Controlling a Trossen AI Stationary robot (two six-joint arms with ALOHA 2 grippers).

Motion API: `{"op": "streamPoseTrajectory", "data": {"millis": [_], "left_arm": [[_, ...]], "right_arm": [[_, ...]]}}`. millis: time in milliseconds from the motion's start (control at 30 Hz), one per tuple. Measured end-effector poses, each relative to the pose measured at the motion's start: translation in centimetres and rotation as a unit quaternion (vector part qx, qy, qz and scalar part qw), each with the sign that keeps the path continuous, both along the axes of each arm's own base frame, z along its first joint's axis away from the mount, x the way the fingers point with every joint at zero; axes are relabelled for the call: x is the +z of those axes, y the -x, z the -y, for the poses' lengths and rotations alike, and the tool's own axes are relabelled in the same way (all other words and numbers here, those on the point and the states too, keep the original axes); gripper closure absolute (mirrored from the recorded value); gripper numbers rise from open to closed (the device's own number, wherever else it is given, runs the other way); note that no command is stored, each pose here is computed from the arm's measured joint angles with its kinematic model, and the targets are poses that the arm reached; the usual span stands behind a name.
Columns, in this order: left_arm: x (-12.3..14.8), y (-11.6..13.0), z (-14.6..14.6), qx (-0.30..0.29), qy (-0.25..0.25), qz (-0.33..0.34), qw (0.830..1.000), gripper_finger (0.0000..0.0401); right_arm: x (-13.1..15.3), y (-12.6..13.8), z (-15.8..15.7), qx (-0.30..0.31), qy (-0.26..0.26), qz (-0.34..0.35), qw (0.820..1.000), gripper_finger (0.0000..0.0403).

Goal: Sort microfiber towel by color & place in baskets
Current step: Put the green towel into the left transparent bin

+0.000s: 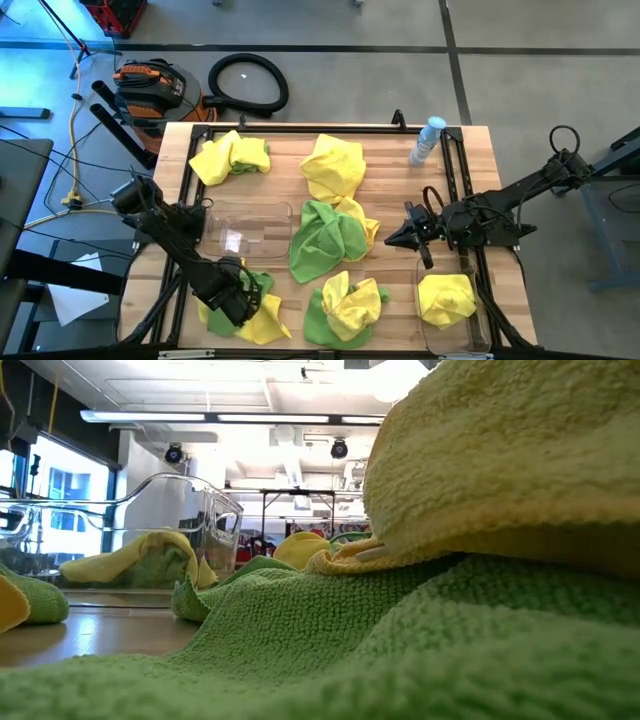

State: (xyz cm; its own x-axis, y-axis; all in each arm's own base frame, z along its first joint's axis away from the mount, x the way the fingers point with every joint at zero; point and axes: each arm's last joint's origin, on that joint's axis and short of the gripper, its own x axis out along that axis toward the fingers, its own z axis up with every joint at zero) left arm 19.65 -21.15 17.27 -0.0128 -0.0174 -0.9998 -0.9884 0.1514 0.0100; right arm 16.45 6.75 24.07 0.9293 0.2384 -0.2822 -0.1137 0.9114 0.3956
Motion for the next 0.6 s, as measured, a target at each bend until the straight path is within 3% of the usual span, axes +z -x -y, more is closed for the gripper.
{"op": "streamPoseTrajectory", "data": {"millis": [233, 367, 600], "left_arm": [[4.1, -0.5, 1.8, -0.022, 0.014, 0.013, 1.0, 0.0399], [8.6, -0.3, 2.5, -0.044, -0.011, 0.026, 0.999, 0.04], [16.8, 0.7, 2.4, -0.078, -0.062, 0.109, 0.989, 0.04]], "right_arm": [[0.0, 0.0, 0.0, 0.0, -0.001, 0.0, 1.0, 0.0403], [0.0, 0.0, 0.0, -0.003, -0.009, -0.002, 1.0, 0.0403], [0.0, 0.0, 0.0, -0.003, -0.009, -0.002, 1.0, 0.0403]]}}
